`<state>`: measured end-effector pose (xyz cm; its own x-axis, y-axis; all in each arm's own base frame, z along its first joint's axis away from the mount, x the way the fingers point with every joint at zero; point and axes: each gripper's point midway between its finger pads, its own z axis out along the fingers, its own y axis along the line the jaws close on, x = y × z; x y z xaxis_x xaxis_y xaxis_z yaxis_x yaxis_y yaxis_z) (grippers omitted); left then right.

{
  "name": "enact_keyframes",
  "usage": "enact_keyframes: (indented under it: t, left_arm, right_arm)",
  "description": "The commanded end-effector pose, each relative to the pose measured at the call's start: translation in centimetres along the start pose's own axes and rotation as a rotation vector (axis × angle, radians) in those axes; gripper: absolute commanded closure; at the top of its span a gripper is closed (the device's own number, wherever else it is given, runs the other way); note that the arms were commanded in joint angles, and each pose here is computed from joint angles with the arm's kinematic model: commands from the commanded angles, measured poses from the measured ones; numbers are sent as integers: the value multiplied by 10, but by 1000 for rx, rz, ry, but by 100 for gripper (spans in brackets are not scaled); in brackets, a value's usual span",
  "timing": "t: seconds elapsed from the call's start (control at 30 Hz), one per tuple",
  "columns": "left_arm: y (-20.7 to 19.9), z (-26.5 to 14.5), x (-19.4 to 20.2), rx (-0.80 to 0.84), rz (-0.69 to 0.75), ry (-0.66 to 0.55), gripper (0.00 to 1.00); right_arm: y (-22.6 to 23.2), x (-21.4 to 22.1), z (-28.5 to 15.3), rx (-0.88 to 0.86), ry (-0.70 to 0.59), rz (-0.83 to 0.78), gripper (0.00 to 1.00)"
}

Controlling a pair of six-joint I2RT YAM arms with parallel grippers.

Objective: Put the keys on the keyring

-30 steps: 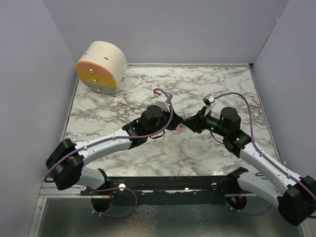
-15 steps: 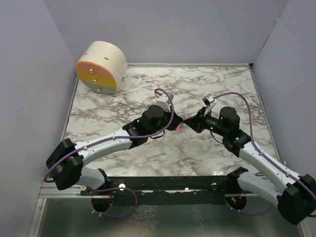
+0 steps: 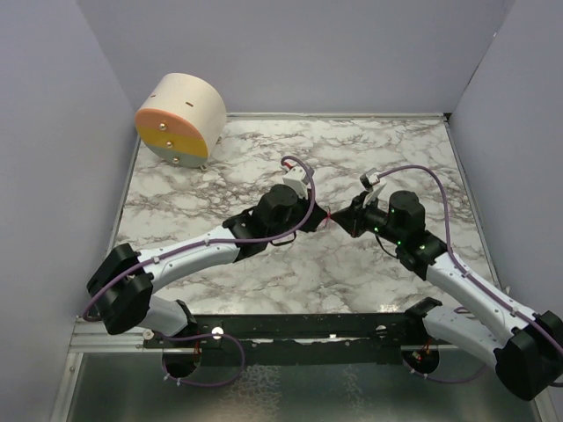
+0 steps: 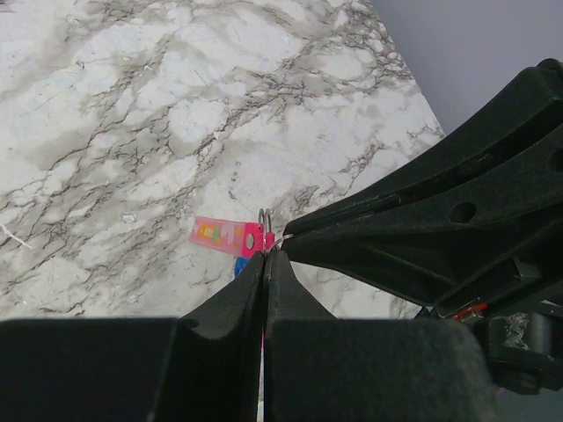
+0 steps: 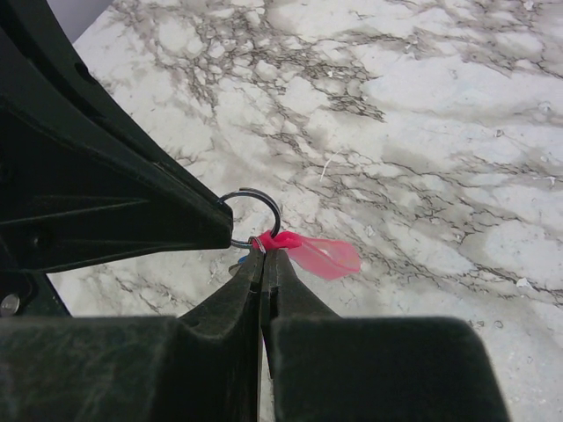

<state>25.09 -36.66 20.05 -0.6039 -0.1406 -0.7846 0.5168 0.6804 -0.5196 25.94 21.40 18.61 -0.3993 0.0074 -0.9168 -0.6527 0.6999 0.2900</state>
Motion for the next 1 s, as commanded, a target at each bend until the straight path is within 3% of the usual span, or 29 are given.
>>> enact_keyframes:
  t: [0.0,0.97]
  left_arm:
    - [-16,-1,-10,46,12,0,100]
    - [-27,0,32,123,19,222,100]
  right_arm:
    - [-16,-11,-5,103,-19,-40,99]
    - [-37,-24,-16,237,-73,-69,99]
